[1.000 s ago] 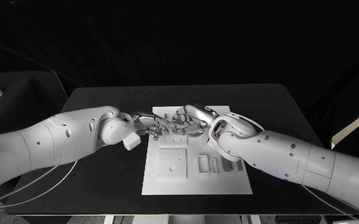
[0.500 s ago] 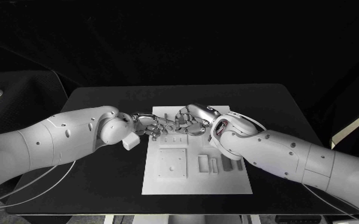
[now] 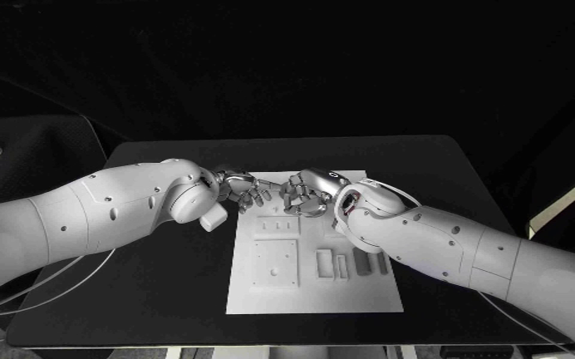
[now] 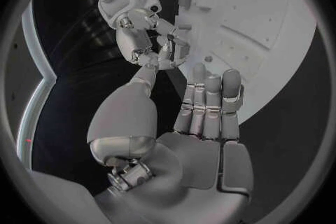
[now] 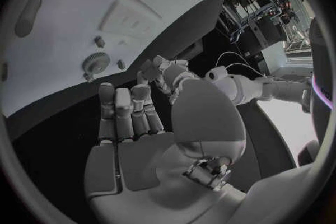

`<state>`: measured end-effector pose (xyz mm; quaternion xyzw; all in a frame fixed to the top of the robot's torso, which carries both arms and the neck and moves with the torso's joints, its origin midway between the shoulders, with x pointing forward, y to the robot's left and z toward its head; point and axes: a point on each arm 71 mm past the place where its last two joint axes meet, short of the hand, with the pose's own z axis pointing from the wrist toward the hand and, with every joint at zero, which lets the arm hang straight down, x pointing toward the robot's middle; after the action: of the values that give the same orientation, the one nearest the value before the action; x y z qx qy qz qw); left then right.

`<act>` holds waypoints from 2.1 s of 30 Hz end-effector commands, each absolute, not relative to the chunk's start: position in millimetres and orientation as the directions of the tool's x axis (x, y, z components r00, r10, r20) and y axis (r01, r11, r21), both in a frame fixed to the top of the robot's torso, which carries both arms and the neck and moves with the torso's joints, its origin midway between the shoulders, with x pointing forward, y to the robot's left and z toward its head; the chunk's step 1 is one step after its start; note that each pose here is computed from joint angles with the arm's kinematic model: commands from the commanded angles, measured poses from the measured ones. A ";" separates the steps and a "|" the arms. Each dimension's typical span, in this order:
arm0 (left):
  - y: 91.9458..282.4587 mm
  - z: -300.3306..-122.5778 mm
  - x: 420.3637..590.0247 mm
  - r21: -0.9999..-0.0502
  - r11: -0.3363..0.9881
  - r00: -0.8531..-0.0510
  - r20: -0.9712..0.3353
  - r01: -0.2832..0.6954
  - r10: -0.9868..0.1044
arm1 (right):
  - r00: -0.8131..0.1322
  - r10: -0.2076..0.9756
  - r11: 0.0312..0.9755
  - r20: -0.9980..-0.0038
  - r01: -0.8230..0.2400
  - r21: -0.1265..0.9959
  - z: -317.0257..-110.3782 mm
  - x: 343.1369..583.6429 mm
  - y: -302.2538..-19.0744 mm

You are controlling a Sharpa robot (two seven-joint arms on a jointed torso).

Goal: Assemble the parts on the task board

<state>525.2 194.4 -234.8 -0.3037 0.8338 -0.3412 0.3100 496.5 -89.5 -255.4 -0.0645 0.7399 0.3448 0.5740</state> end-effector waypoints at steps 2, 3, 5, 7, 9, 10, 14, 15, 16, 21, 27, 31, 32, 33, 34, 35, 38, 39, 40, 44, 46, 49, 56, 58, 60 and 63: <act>188.6 -227.8 530.0 -0.668 0.692 -0.587 -0.454 -0.274 -0.671 | -0.345 0.253 0.781 -0.904 -0.479 0.402 -259.3 498.1 -88.0; 186.7 -227.2 529.9 -0.651 0.707 -0.591 -0.465 -0.276 -0.659 | -0.349 0.246 0.784 -0.904 -0.477 0.398 -260.2 498.7 -87.3; 183.0 -226.3 529.8 -0.620 0.740 -0.604 -0.493 -0.261 -0.626 | -0.351 0.243 0.786 -0.904 -0.475 0.396 -260.3 499.3 -86.2; 178.4 -224.8 530.8 -0.600 0.760 -0.594 -0.524 -0.251 -0.610 | -0.354 0.240 0.789 -0.904 -0.471 0.394 -260.2 499.1 -85.1; 174.5 -224.5 531.0 -0.585 0.774 -0.600 -0.536 -0.242 -0.594 | -0.354 0.238 0.790 -0.905 -0.471 0.392 -260.1 499.3 -83.2; 171.5 -223.9 531.1 -0.578 0.781 -0.599 -0.545 -0.238 -0.586 | -0.354 0.237 0.791 -0.905 -0.470 0.391 -259.9 499.6 -82.1; 164.8 -222.6 531.4 -0.532 0.822 -0.595 -0.599 -0.204 -0.536 | -0.352 0.240 0.793 -0.905 -0.467 0.392 -259.4 499.5 -80.2; 163.2 -222.5 531.3 -0.516 0.835 -0.596 -0.614 -0.194 -0.518 | -0.352 0.241 0.794 -0.905 -0.465 0.392 -259.2 499.5 -79.9; 162.5 -222.4 531.1 -0.505 0.842 -0.595 -0.623 -0.189 -0.507 | -0.351 0.242 0.795 -0.905 -0.463 0.392 -259.0 499.4 -80.0; 157.1 -222.0 530.1 -0.489 0.856 -0.600 -0.637 -0.170 -0.483 | -0.346 0.246 0.799 -0.905 -0.457 0.391 -258.4 499.4 -81.3; 152.5 -222.4 529.1 -0.496 0.852 -0.614 -0.625 -0.165 -0.482 | -0.348 0.247 0.795 -0.904 -0.461 0.395 -257.3 497.7 -78.4; 150.7 -222.9 528.5 -0.504 0.847 -0.623 -0.611 -0.169 -0.489 | -0.348 0.247 0.794 -0.904 -0.462 0.395 -257.1 497.3 -77.3; 150.4 -222.9 528.5 -0.506 0.846 -0.623 -0.611 -0.168 -0.489 | -0.348 0.247 0.794 -0.904 -0.462 0.395 -257.0 497.2 -77.1; 149.9 -222.9 528.5 -0.507 0.845 -0.624 -0.610 -0.167 -0.489 | -0.349 0.246 0.794 -0.904 -0.462 0.395 -257.0 497.1 -76.9; 149.4 -223.0 528.4 -0.508 0.846 -0.626 -0.609 -0.166 -0.488 | -0.350 0.246 0.794 -0.904 -0.462 0.394 -257.0 496.9 -76.6; 148.8 -223.0 528.3 -0.508 0.845 -0.627 -0.607 -0.166 -0.488 | -0.349 0.246 0.795 -0.904 -0.460 0.394 -257.0 496.9 -76.3; 146.8 -223.2 527.8 -0.508 0.846 -0.633 -0.604 -0.162 -0.484 | -0.345 0.247 0.796 -0.905 -0.460 0.393 -256.4 496.5 -75.4; 145.7 -223.4 527.5 -0.507 0.847 -0.637 -0.602 -0.160 -0.481 | -0.344 0.248 0.797 -0.906 -0.459 0.393 -256.3 496.5 -75.1; 144.8 -223.4 527.3 -0.508 0.847 -0.639 -0.601 -0.158 -0.480 | -0.343 0.249 0.797 -0.906 -0.458 0.392 -256.2 496.6 -74.9; 141.1 -224.2 525.9 -0.514 0.842 -0.653 -0.584 -0.161 -0.482 | -0.336 0.253 0.799 -0.907 -0.457 0.392 -255.6 496.5 -74.0; 139.3 -224.4 525.3 -0.519 0.839 -0.658 -0.576 -0.163 -0.484 | -0.337 0.253 0.799 -0.907 -0.457 0.392 -255.4 496.1 -73.3; 138.1 -224.6 525.2 -0.530 0.830 -0.659 -0.564 -0.173 -0.498 | -0.335 0.254 0.798 -0.907 -0.457 0.393 -255.0 495.8 -71.9; 136.8 -224.5 525.5 -0.541 0.822 -0.658 -0.555 -0.178 -0.508 | -0.334 0.254 0.799 -0.908 -0.457 0.391 -254.7 495.4 -70.8; 135.9 -224.5 525.5 -0.544 0.820 -0.660 -0.552 -0.178 -0.509 | -0.332 0.256 0.798 -0.908 -0.457 0.392 -254.4 495.3 -70.4; 135.1 -224.5 525.5 -0.545 0.819 -0.660 -0.552 -0.177 -0.510 | -0.333 0.256 0.798 -0.908 -0.457 0.393 -254.2 495.1 -69.7; 134.1 -224.4 525.7 -0.550 0.816 -0.659 -0.550 -0.177 -0.513 | -0.334 0.256 0.796 -0.907 -0.460 0.394 -253.8 494.3 -68.4</act>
<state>526.7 138.3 -225.0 -0.1958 0.8809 -0.2187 0.3713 495.4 -70.8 -255.0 -0.0619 0.7575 0.3126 0.5698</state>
